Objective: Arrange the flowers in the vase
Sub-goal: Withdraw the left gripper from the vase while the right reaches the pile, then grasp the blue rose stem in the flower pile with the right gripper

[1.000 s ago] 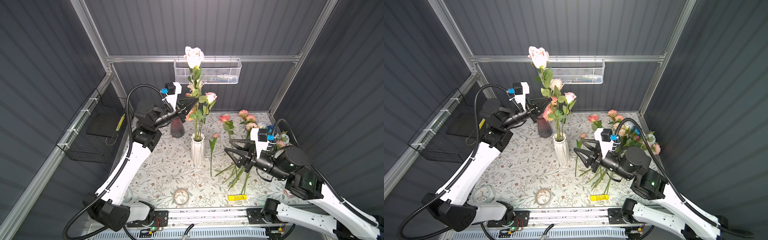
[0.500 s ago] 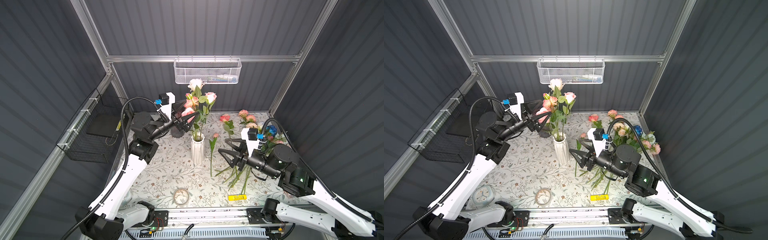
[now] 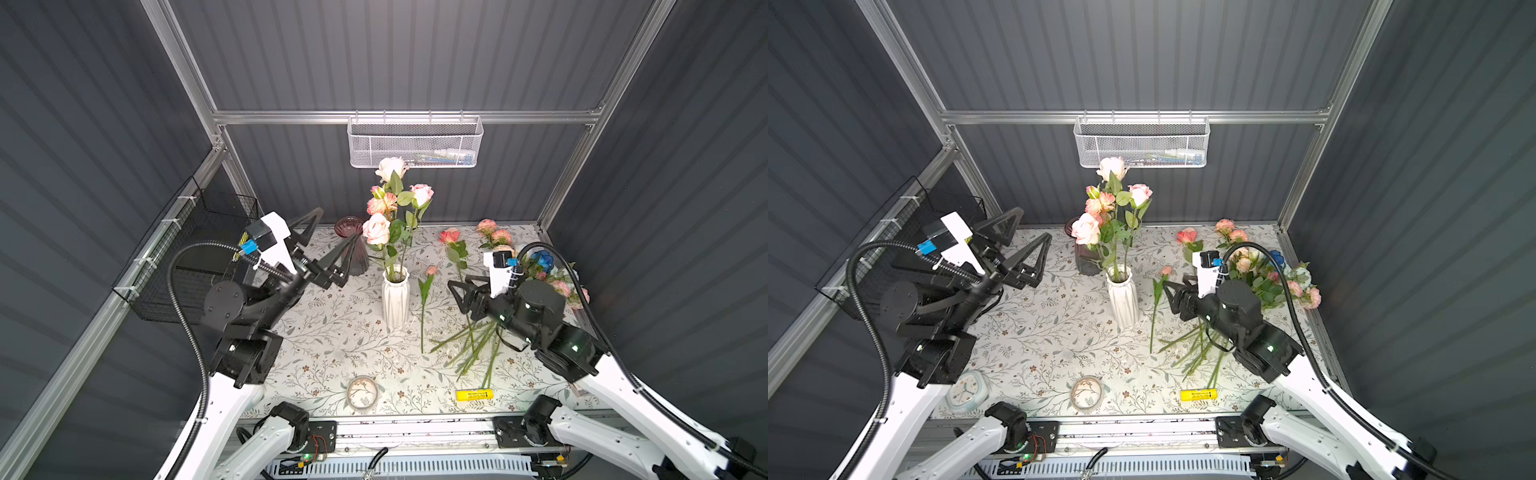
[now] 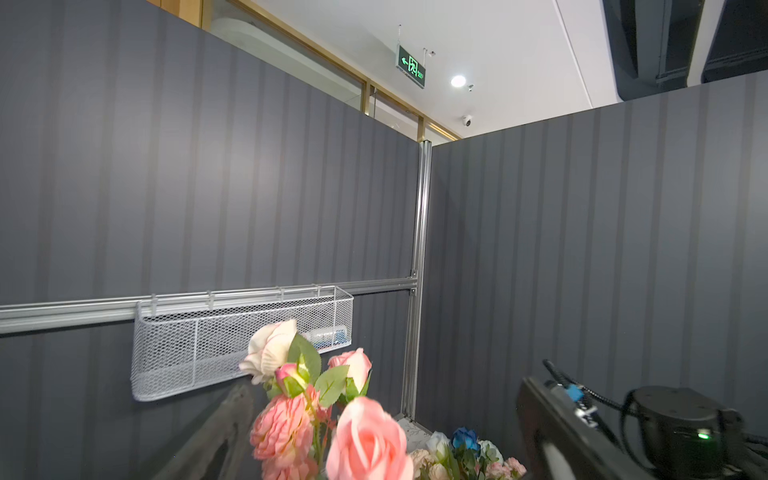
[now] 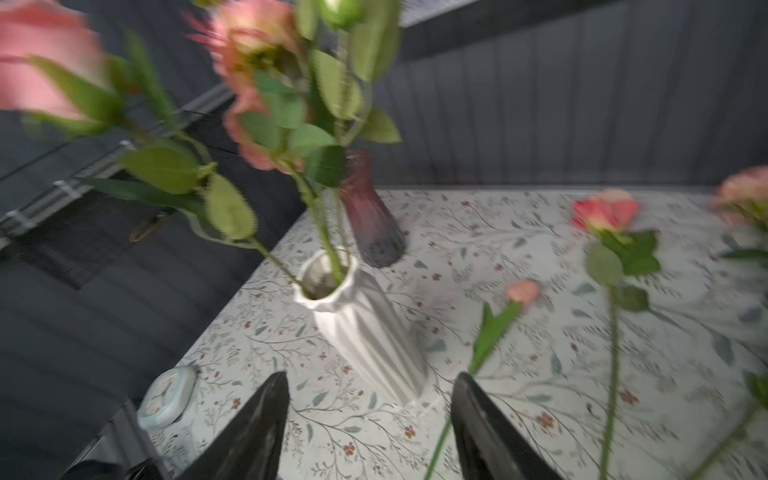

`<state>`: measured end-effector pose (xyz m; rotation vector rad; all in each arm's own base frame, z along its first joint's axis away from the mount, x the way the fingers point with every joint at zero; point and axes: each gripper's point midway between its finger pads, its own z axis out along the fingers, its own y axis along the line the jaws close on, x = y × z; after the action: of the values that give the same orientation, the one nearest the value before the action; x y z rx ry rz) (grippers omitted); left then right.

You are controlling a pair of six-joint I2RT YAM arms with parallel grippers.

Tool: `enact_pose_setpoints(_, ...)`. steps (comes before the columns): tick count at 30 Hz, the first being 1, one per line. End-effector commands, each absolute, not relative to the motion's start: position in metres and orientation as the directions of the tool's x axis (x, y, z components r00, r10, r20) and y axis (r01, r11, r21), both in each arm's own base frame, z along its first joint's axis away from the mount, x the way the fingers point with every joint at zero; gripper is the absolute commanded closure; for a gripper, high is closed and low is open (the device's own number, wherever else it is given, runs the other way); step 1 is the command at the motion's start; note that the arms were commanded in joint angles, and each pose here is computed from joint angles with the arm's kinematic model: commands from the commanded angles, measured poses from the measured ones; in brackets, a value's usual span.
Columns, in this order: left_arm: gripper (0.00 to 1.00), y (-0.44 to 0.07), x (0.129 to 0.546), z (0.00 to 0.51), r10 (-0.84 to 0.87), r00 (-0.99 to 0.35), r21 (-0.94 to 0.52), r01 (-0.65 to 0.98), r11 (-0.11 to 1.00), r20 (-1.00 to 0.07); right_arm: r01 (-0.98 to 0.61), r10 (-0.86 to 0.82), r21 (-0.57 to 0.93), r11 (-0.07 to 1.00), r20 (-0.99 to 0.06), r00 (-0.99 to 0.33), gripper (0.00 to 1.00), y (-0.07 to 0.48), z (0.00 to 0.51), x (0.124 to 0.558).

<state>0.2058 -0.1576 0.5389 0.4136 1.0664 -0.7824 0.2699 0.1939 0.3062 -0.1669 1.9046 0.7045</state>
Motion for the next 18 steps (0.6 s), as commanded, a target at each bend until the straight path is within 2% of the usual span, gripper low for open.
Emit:
enact_pose_setpoints(1, 0.00, -0.145, 0.201, 0.509, -0.350, 0.198, -0.119, 0.698, 0.706, -0.916, -0.181, 0.285, 0.482, 0.858, -0.737, -0.613, 0.37, 0.166, 0.238, 0.294)
enact_pose_setpoints(8, 0.00, -0.130, 0.187, 0.453, -0.353, 0.080, -0.217, 0.658, 0.721, -0.932, 0.041, 0.370, 0.499, 0.866, -0.583, -0.723, 0.39, 0.136, 0.154, 0.340)
enact_pose_setpoints(12, 0.00, -0.126, 0.184, 0.429, -0.351, 0.020, -0.259, 0.638, 0.726, -0.936, 0.117, 0.350, 0.422, 0.899, -0.532, -0.771, 0.42, 0.124, 0.122, 0.360)
enact_pose_setpoints(18, 0.00, -0.123, 0.182, 0.409, -0.358, -0.030, -0.298, 0.621, 0.725, -0.933, 0.309, 0.466, 0.369, 0.877, -0.489, -0.738, 0.51, 0.085, 0.089, 0.360)
